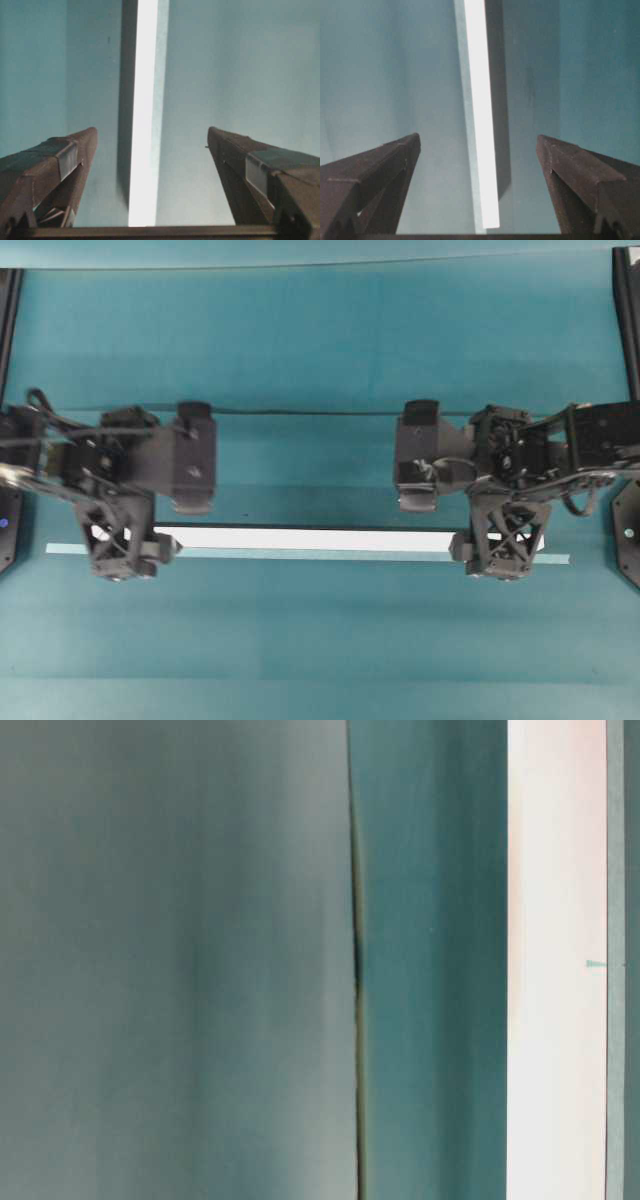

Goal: Lift a wooden board with both hands.
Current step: 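Lower both open grippers over the board near each end, then close both grippers on the white board's edges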

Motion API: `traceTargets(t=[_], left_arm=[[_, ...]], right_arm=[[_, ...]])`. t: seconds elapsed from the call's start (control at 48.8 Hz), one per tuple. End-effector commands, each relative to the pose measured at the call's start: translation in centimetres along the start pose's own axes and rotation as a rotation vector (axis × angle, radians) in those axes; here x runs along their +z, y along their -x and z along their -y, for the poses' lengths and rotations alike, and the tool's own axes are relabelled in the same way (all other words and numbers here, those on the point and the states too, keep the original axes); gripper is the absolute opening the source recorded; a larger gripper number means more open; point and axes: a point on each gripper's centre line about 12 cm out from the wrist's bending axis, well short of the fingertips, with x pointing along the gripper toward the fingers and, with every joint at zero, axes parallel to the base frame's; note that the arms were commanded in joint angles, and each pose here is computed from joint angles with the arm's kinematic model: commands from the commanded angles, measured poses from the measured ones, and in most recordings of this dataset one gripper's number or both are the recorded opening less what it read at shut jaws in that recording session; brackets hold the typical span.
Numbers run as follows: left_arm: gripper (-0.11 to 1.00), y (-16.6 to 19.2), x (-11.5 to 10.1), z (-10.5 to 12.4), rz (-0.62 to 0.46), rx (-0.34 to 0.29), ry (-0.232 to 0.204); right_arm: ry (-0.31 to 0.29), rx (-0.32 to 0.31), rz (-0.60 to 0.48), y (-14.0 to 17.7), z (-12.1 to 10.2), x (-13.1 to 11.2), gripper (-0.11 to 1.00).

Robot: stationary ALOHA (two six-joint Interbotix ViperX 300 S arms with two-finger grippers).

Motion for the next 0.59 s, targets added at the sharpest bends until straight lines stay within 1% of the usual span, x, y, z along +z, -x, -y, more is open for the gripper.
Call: traceTargets(t=[0.0,0.102,0.225,0.389,0.471,0.573], left_arm=[[0.99,-1.1,0.1,0.1,0.020,-0.001,-0.002],[0.99,-3.1,-0.6,0.1,0.003,0.000,0.001],[0.99,-5.0,-1.6,0.0,-0.035,0.003,-0.011],[0.99,-6.3,-2.0,0.0,-0.041,0.002,-0.012],[0.99,-6.8,-2.0,0.0,-0.035,0.001,-0.014],[0.99,-8.1,-2.5,-0.1,-0.046,0.002,-0.013]], right_arm=[[0.009,-0.003,-0.009,-1.1,0.0,0.1,0.94],[0.009,-0.004,-0.015,-2.6,0.0,-0.3,0.94],[0.007,-0.002,0.005,-4.3,0.0,-0.4,0.94],[0.009,-0.002,0.014,-5.8,0.1,-0.3,0.94],[0.009,-0.003,-0.003,-6.7,0.0,-0.5,0.94],[0.012,-0.006,-0.029,-8.1,0.1,-0.9,0.94]])
